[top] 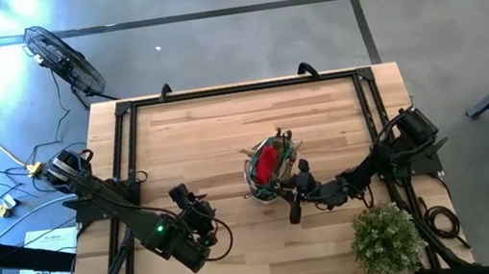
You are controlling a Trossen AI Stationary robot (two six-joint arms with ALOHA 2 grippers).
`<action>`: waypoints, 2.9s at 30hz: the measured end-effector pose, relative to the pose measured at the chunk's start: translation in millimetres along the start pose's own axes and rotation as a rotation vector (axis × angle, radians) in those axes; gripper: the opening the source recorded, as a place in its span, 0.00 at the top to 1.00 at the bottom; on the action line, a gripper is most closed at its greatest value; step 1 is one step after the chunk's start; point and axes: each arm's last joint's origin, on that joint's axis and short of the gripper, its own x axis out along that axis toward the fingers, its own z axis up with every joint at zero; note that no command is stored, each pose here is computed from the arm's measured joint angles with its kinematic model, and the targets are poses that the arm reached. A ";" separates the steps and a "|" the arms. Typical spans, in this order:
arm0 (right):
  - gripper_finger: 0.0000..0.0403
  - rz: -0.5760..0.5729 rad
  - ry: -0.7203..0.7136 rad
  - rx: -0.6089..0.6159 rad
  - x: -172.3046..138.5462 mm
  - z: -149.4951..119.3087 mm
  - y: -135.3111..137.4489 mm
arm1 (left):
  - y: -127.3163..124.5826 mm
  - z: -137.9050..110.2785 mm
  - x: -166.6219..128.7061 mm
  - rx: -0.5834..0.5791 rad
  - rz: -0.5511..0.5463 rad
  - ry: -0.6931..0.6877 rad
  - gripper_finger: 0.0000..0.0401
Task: Pick & Place Garden tools in Gardening bag
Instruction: Put the brown trowel into the green gardening bag
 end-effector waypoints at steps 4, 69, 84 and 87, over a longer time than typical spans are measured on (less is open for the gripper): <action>0.83 0.004 -0.002 0.003 0.0 0.3 0.2 | -0.1 -0.1 0.0 0.000 -0.003 0.004 0.43; 0.52 0.055 0.040 -0.020 -3.8 10.3 2.0 | -1.3 0.8 -0.2 -0.013 -0.017 0.002 0.43; 0.52 0.077 -0.023 -0.130 -3.9 17.1 4.1 | -2.8 1.3 -0.2 -0.024 -0.038 0.010 0.43; 0.52 0.078 -0.022 -0.134 -4.0 16.9 4.2 | -2.8 1.3 -0.2 -0.021 -0.038 0.010 0.43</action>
